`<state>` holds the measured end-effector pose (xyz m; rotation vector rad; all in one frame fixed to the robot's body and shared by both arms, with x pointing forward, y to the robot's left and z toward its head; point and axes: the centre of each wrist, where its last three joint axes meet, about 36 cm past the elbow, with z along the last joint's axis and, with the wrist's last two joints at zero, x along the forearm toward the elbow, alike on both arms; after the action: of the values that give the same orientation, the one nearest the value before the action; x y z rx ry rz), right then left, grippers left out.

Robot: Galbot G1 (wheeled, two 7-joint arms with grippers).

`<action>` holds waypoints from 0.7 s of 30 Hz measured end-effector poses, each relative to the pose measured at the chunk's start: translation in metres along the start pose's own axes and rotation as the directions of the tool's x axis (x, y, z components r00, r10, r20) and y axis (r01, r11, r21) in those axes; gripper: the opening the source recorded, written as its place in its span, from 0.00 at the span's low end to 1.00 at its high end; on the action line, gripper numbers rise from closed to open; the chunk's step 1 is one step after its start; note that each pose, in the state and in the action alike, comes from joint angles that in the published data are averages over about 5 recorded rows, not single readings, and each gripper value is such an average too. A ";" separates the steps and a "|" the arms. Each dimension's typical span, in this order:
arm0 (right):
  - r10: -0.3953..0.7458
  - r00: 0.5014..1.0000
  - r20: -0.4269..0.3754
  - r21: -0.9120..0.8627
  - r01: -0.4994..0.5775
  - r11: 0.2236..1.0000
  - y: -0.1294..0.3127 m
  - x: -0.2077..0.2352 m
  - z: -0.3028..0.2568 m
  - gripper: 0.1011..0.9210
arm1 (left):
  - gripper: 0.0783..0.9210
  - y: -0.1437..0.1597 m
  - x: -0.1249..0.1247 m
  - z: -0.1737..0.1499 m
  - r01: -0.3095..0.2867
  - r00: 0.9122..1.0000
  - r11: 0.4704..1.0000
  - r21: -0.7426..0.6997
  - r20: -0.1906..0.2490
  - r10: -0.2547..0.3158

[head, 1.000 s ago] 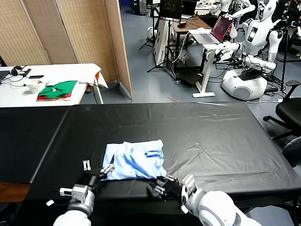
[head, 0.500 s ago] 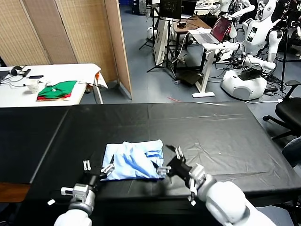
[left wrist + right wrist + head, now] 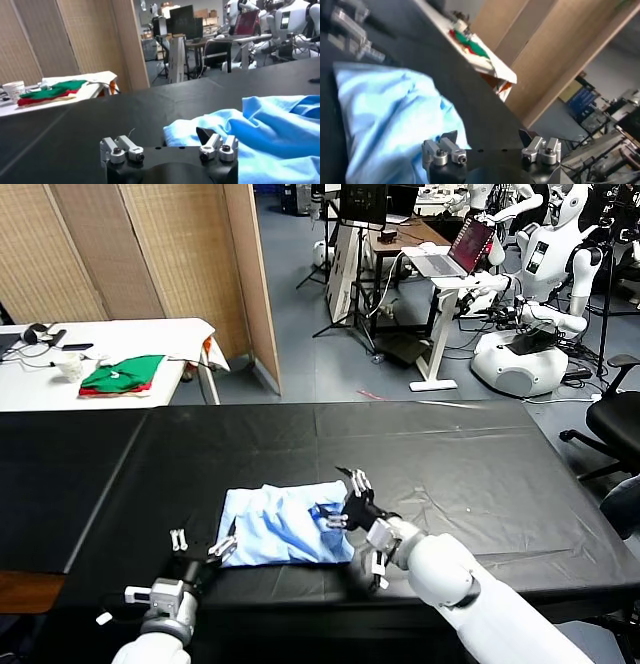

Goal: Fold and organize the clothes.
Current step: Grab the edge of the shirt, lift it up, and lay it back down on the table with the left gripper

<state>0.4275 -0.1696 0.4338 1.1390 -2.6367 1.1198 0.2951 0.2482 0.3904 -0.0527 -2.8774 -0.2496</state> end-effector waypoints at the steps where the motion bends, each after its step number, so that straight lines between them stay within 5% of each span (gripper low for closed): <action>1: -0.006 1.000 0.000 0.005 0.006 1.000 0.001 -0.001 0.000 0.98 | 0.98 0.000 0.000 0.000 0.001 1.000 1.000 0.000 0.000 -0.001; 21: -0.011 1.000 -0.022 0.001 0.011 1.000 0.009 -0.014 0.008 0.98 | 0.98 0.000 0.000 0.003 0.011 1.000 1.000 0.009 0.009 -0.011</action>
<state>0.4333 -0.1623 0.4180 1.1326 -2.6104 1.1257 0.2944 0.2491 0.3880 -0.0360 -2.8879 -0.2389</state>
